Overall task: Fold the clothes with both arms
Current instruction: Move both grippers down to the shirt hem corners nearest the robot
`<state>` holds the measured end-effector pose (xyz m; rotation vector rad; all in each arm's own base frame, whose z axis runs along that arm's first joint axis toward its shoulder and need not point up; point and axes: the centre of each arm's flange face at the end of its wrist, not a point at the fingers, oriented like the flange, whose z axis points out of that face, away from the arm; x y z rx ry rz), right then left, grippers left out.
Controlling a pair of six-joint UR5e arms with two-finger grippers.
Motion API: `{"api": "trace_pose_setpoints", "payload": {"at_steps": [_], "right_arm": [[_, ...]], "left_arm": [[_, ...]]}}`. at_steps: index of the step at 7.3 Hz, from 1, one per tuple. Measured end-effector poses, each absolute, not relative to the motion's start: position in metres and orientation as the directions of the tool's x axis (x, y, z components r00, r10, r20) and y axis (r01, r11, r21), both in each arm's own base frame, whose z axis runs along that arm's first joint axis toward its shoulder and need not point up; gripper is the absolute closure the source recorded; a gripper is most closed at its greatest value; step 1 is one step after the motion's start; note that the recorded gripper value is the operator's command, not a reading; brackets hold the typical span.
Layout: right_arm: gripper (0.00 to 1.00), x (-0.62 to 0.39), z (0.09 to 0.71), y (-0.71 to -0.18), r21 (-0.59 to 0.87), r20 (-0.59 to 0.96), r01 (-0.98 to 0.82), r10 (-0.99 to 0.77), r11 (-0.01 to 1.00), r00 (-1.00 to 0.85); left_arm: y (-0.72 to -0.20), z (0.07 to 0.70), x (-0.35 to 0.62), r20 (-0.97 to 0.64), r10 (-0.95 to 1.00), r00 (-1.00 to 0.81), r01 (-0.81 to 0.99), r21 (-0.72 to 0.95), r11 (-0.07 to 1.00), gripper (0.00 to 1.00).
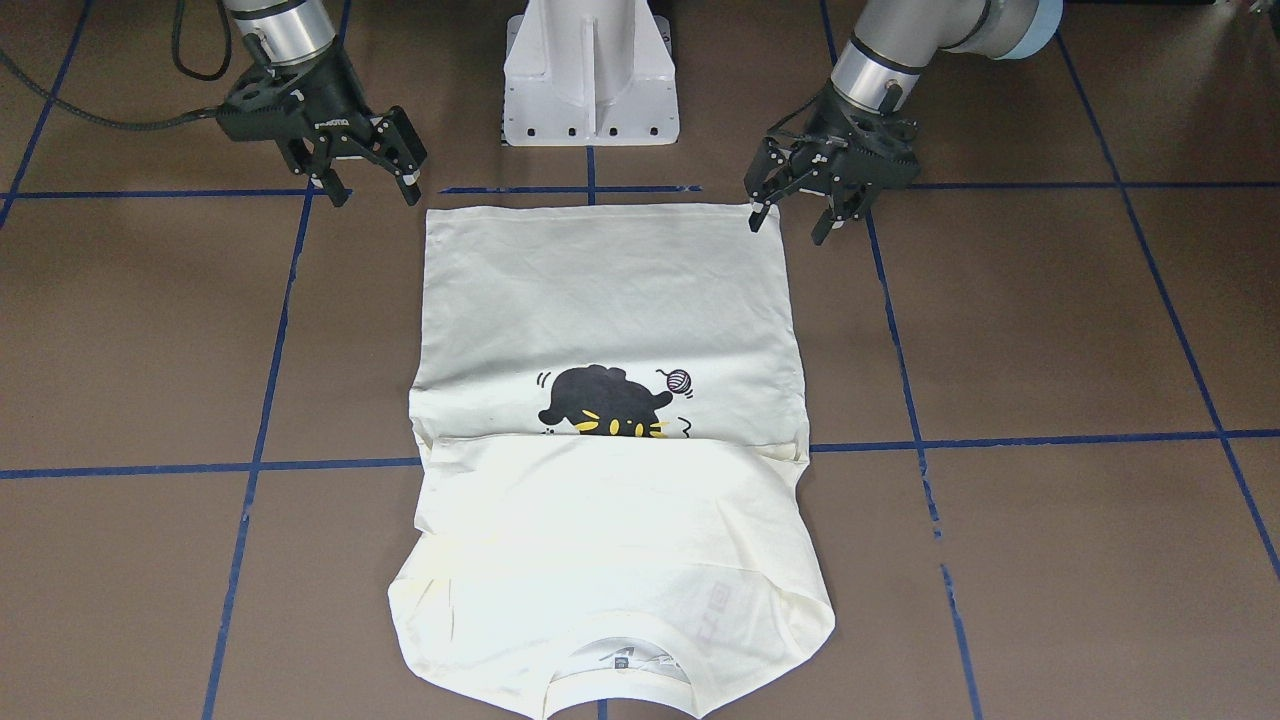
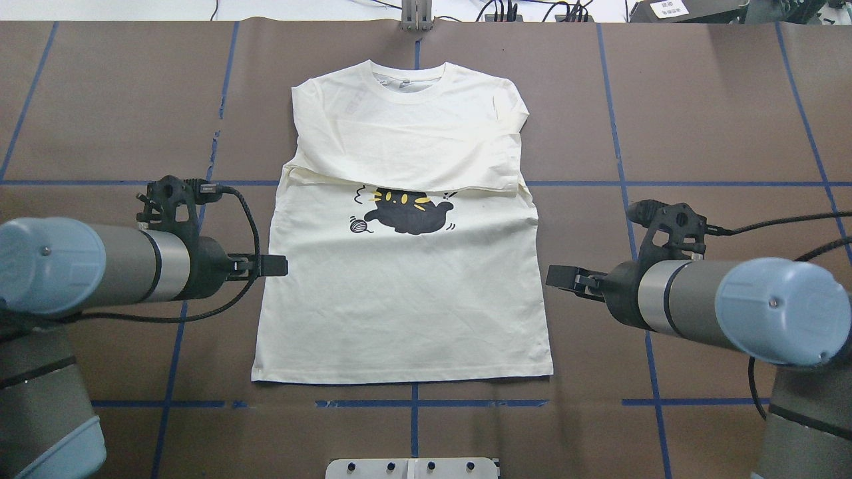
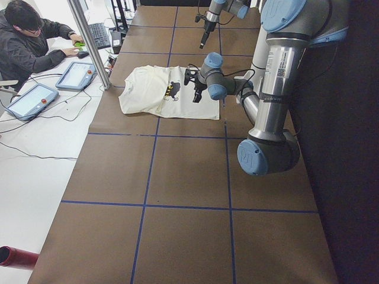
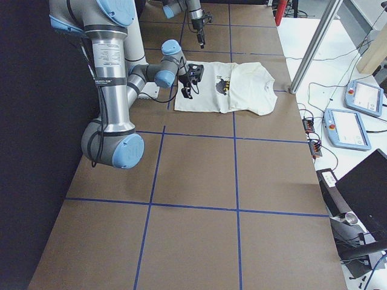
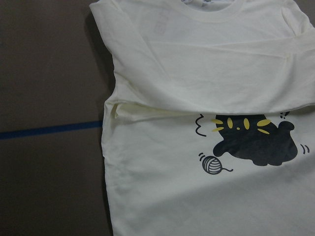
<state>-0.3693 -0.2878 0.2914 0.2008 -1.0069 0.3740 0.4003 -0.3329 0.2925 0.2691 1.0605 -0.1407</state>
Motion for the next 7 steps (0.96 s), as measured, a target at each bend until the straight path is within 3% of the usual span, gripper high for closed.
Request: {"api": "trace_pose_setpoints", "payload": {"at_steps": [2,7], "right_arm": [[0.01,-0.38,0.303,-0.257,-0.017,0.867,-0.439,0.232,0.898,0.441],[0.01,-0.383,0.304,-0.251,-0.01,0.87,-0.454,0.231,0.891,0.435]], "left_arm": [[-0.286,0.319,0.433,-0.856,-0.073,0.511,0.275,0.082,0.958,0.36],[-0.254,0.362,0.467,-0.804,-0.077,0.59,0.248,0.09,0.965,0.39]]}}
